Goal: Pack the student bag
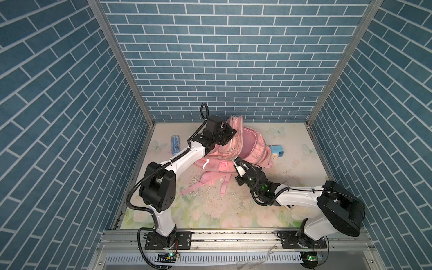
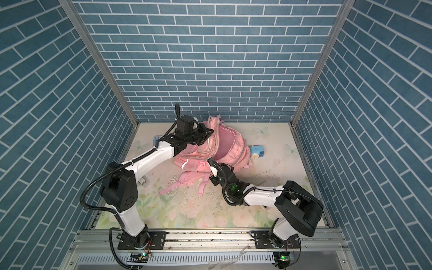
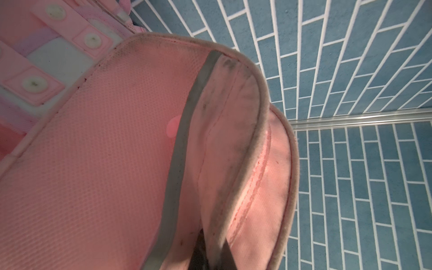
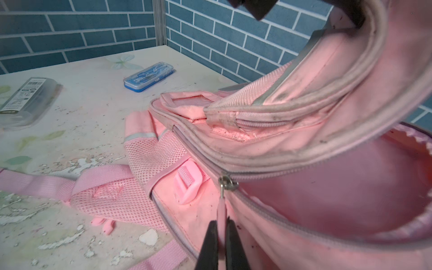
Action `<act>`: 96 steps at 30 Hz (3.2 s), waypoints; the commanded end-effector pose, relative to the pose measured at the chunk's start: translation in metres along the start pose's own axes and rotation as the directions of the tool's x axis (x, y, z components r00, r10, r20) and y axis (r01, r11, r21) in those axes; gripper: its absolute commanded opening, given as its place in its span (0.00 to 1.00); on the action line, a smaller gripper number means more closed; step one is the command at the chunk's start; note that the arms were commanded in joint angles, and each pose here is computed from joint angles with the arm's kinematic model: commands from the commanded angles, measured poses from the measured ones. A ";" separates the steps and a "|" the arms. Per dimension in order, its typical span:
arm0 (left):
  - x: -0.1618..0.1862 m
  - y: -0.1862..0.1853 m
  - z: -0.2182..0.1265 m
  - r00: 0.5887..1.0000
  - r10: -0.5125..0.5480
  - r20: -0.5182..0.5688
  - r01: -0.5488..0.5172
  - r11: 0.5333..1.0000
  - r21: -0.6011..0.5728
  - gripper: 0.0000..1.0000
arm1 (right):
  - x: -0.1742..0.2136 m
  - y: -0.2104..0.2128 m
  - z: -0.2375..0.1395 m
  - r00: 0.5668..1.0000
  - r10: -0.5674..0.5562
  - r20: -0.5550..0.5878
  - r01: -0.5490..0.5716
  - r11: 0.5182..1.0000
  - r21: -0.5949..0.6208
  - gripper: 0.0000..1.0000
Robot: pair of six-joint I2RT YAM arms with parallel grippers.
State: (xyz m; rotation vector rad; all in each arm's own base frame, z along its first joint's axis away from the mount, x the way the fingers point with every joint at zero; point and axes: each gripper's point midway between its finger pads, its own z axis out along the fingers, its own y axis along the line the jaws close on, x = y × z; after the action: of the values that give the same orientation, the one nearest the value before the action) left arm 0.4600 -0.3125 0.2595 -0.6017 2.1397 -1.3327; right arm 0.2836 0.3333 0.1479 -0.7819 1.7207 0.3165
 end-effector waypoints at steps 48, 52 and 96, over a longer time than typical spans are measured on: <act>-0.018 -0.031 -0.056 0.800 0.582 -0.147 -0.587 0.810 0.013 0.00 | -0.055 0.046 0.009 0.988 -0.033 -0.148 -0.001 0.976 -0.218 0.59; -0.016 -0.014 -0.059 0.748 0.625 -0.221 -0.648 0.761 -0.039 0.00 | -0.060 0.015 -0.016 0.992 0.040 -0.116 -0.060 0.983 -0.171 0.59; 0.102 0.151 -0.095 0.457 0.541 -0.706 -0.845 0.511 -0.156 0.00 | 0.081 -0.198 -0.117 0.372 0.921 -0.116 -0.708 0.362 0.607 0.68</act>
State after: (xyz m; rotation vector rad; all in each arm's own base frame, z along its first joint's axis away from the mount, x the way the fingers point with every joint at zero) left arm 0.3199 -0.2636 0.1445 0.6615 2.7026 -0.4999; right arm 0.3134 0.0941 0.1521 0.4428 2.4140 0.3965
